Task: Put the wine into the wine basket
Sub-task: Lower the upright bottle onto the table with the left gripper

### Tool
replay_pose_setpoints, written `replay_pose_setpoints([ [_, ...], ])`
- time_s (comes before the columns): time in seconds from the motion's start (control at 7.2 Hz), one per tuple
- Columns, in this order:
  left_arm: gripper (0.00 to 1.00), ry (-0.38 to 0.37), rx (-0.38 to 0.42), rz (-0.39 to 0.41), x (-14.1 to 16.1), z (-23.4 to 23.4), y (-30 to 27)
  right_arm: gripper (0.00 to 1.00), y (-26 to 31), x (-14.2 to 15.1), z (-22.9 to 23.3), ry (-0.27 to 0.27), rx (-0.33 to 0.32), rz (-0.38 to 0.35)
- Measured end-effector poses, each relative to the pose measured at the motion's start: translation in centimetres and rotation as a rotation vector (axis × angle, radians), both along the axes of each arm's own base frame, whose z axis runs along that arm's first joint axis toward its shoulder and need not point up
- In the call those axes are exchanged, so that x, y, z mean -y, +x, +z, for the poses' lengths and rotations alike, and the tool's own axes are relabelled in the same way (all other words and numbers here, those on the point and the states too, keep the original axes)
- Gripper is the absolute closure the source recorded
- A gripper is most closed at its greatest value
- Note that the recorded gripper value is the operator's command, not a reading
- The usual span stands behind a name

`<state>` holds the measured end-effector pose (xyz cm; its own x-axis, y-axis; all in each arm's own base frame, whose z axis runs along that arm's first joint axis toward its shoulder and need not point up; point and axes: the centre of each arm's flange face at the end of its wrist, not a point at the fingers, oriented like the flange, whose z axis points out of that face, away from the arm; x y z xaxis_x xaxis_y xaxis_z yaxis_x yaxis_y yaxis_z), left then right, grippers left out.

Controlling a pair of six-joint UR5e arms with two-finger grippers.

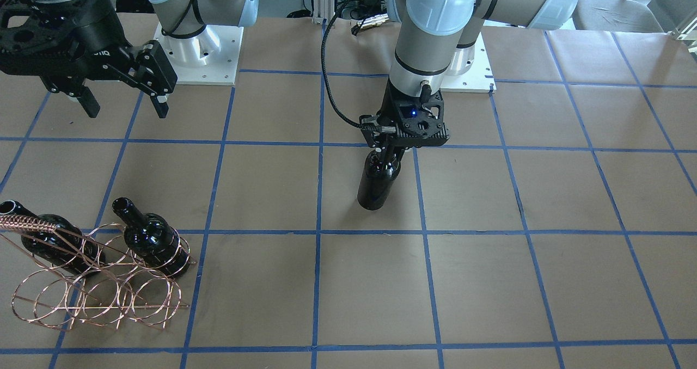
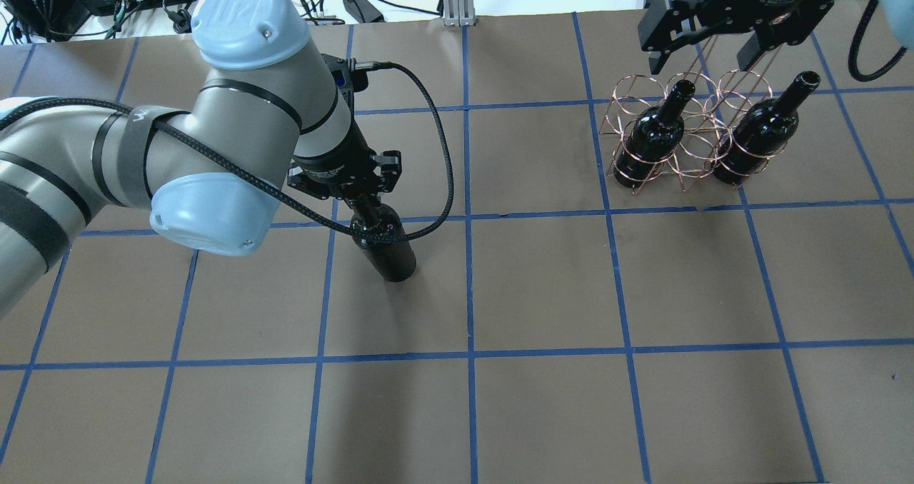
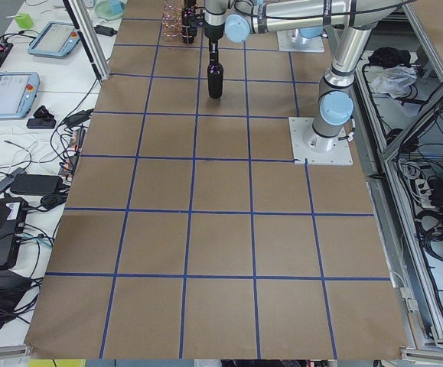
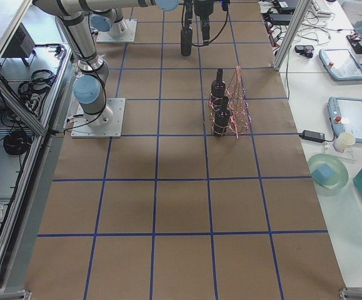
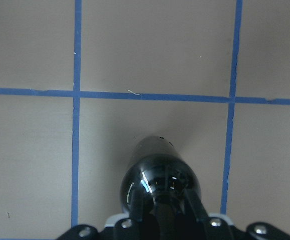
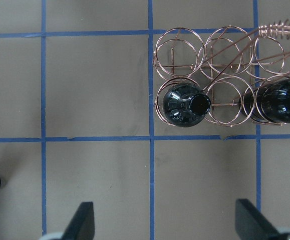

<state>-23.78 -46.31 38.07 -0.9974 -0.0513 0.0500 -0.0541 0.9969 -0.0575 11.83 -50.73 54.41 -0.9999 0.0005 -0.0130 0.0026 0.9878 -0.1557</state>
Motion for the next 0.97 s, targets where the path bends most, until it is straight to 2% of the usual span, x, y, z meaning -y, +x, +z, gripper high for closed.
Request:
replay_pose_setpoints([
  [0.97,1.00,0.058,0.017,-0.029,-2.3,-0.3,-1.0,0.00,0.0,0.0,0.0,-0.001,0.001,0.000],
])
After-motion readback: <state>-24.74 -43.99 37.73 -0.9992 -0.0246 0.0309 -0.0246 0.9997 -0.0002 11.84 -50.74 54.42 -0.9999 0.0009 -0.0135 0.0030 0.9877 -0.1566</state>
